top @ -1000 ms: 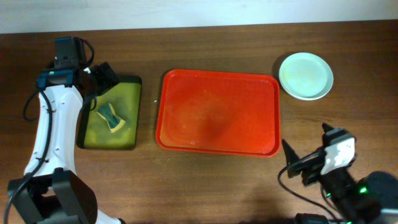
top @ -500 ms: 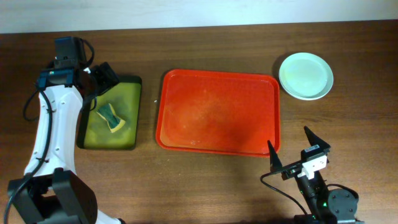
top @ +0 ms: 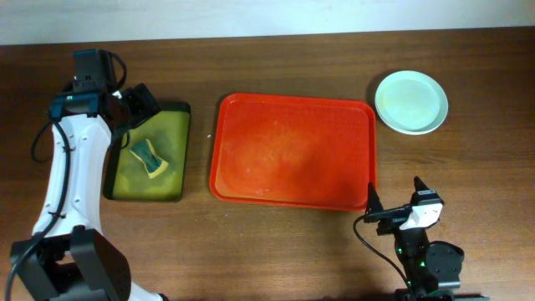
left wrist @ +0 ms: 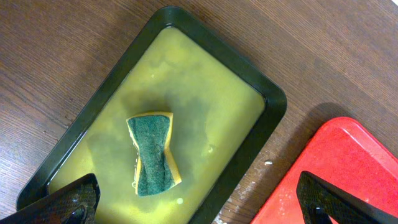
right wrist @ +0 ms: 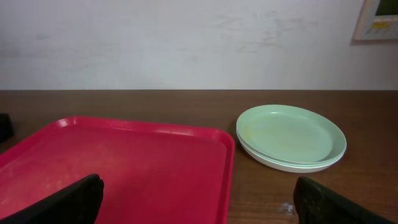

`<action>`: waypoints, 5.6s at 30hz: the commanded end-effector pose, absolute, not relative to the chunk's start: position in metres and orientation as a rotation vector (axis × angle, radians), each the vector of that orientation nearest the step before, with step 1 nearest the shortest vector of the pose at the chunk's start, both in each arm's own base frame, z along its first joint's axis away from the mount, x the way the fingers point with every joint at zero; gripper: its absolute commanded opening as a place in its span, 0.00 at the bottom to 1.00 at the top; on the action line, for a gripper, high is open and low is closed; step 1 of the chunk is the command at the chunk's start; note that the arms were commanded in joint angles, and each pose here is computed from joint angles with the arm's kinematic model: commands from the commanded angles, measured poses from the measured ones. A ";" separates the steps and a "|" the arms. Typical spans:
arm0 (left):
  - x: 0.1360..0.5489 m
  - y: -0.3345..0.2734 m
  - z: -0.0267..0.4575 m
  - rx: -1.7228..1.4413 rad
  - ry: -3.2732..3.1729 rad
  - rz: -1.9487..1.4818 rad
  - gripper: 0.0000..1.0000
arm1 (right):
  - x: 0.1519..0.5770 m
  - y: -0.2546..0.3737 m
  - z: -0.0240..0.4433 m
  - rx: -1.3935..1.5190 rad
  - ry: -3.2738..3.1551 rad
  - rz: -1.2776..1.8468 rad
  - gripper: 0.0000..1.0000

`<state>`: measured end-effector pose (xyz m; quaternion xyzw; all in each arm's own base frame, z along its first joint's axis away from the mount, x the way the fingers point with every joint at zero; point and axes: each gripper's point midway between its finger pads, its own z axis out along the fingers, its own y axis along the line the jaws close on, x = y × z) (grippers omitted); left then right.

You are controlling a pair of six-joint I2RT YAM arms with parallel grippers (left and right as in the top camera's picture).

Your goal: Clean dirty plates on tray and stack at the side

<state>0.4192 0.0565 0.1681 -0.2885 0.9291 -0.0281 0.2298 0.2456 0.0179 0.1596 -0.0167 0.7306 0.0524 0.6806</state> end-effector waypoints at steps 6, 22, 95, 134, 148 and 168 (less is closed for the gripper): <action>0.420 0.058 0.169 -0.794 2.553 -0.081 0.99 | 0.246 0.016 0.157 -0.017 1.644 0.111 0.98; 0.420 0.058 0.169 -0.794 2.553 -0.081 0.99 | 0.245 0.016 0.157 -0.017 1.644 0.111 0.98; 0.246 -0.004 0.156 -0.012 1.651 -0.033 0.99 | 0.246 0.016 0.157 -0.017 1.644 0.111 0.98; 0.246 -0.004 0.156 -0.012 1.651 -0.033 0.99 | 0.246 0.016 0.157 -0.017 1.644 0.111 0.98; 0.246 -0.004 0.156 -0.012 1.651 -0.034 0.99 | 0.246 0.016 0.157 -0.017 1.644 0.111 0.98; 0.246 -0.004 0.156 -0.012 1.651 -0.033 0.99 | 0.245 0.016 0.157 -0.017 1.644 0.111 0.98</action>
